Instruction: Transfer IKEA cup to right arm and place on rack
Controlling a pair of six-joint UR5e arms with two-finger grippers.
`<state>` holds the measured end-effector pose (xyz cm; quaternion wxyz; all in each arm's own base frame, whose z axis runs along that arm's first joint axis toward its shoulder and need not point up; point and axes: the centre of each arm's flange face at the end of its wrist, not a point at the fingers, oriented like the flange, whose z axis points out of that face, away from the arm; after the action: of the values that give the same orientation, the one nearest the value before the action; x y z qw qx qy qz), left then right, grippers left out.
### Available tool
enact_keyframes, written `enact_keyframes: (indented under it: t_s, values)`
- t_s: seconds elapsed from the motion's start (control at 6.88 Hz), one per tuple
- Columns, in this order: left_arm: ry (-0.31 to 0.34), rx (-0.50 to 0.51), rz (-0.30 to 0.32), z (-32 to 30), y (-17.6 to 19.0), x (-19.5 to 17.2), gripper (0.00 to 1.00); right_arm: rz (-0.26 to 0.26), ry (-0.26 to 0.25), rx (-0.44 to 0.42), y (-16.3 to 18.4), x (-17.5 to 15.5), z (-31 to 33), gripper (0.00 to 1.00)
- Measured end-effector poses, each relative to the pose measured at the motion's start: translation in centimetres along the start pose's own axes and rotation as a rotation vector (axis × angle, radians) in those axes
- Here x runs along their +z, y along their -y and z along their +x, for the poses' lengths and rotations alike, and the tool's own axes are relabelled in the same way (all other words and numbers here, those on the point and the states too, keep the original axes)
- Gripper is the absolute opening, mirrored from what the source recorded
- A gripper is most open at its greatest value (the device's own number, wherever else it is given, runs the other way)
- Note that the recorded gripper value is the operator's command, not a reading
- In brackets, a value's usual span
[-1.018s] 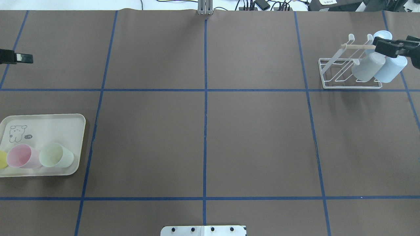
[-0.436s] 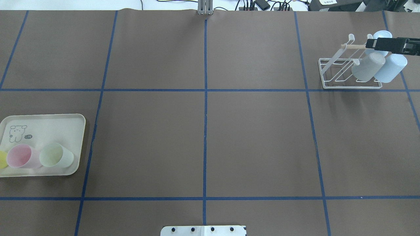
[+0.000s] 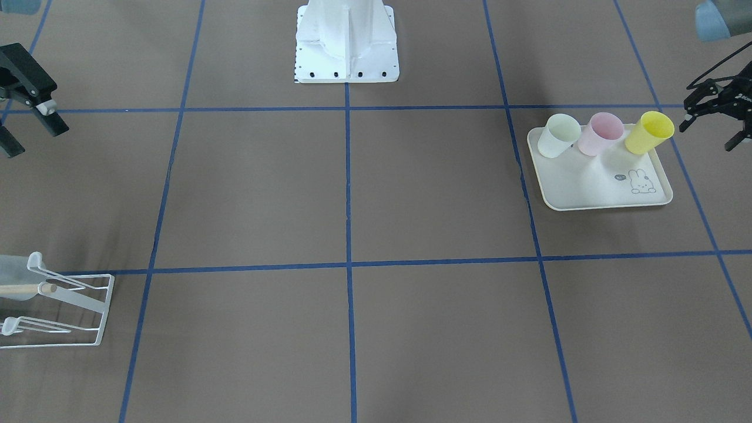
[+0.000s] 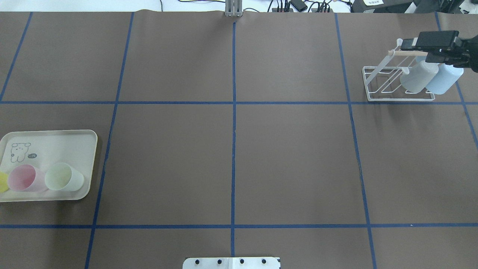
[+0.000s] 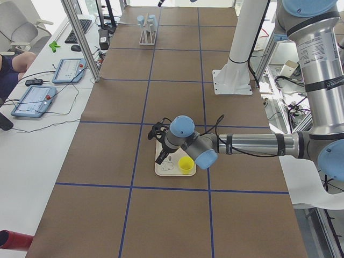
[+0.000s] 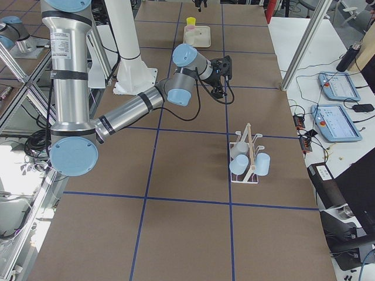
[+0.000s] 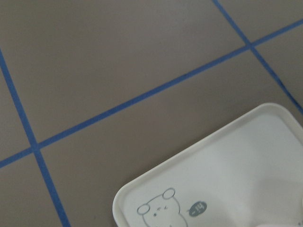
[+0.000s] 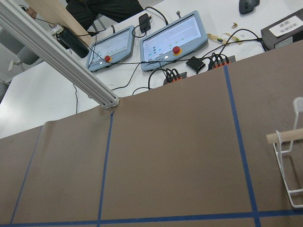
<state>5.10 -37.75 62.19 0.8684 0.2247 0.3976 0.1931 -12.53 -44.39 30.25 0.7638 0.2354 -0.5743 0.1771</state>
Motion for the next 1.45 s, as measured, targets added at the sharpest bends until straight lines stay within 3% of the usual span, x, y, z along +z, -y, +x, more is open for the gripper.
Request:
enact_keyframes:
  t_s: [0.29, 0.58, 1.45]
  values:
    - [0.061, -0.007, -0.040, -1.9, -2.2, 1.4, 1.00, -0.032, 0.045, 0.081, 0.1, 0.0, -1.9, 1.00]
    - [0.080, -0.012, -0.061, -2.6, -3.0, 2.4, 1.00, -0.045, 0.054, 0.097, 0.1, 0.1, -2.2, 1.00]
    - [0.025, 0.046, -0.112, -0.3, -3.1, 4.9, 1.00, -0.062, 0.055, 0.099, 0.0, 0.2, -2.1, 1.00]
